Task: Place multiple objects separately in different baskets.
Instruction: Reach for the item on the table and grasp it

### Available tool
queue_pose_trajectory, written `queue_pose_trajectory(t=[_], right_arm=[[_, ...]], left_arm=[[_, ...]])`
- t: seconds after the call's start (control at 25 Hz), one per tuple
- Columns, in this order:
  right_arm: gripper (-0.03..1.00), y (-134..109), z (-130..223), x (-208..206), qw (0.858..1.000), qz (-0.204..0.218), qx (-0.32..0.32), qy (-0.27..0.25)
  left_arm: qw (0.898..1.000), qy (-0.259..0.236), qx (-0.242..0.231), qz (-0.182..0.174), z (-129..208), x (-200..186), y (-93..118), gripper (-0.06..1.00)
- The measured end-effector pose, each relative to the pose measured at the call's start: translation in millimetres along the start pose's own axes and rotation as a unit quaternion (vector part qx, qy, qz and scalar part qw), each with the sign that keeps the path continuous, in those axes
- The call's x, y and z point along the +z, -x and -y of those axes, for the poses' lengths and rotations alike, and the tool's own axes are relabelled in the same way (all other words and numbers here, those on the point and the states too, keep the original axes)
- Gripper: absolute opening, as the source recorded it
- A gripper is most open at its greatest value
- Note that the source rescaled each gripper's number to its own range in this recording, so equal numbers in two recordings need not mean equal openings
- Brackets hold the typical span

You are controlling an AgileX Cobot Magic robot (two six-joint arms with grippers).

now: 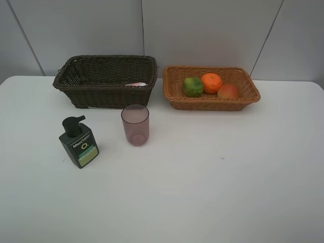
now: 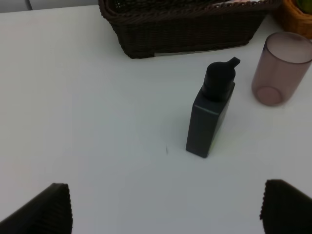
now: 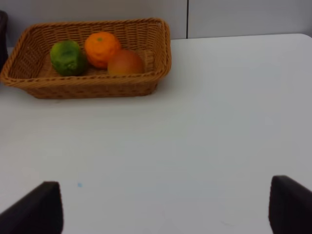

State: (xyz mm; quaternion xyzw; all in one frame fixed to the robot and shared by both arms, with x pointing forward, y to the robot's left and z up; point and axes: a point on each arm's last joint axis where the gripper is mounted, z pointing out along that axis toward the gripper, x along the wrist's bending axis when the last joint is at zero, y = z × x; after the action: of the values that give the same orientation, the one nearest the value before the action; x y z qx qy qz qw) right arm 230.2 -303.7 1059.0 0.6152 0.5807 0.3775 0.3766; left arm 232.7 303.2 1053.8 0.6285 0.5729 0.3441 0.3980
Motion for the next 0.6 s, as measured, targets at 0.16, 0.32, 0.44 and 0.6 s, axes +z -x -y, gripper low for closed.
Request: queue_pose_trajectory(t=[0.16,0.32,0.44,0.6], right_arm=[[0.86,0.0,0.0,0.0,1.000,0.000,0.000,0.000],[0.86,0.0,0.0,0.0,1.000,0.000,0.000,0.000],[0.86,0.0,0.0,0.0,1.000,0.000,0.000,0.000],[0.86,0.0,0.0,0.0,1.000,0.000,0.000,0.000]], left_arm=[[1.000,0.000,0.000,0.000,0.0,0.0,0.0,1.00],[1.000,0.000,0.000,0.000,0.0,0.0,0.0,1.00],[1.000,0.000,0.000,0.000,0.0,0.0,0.0,1.00],[1.000,0.000,0.000,0.000,0.0,0.0,0.0,1.00]])
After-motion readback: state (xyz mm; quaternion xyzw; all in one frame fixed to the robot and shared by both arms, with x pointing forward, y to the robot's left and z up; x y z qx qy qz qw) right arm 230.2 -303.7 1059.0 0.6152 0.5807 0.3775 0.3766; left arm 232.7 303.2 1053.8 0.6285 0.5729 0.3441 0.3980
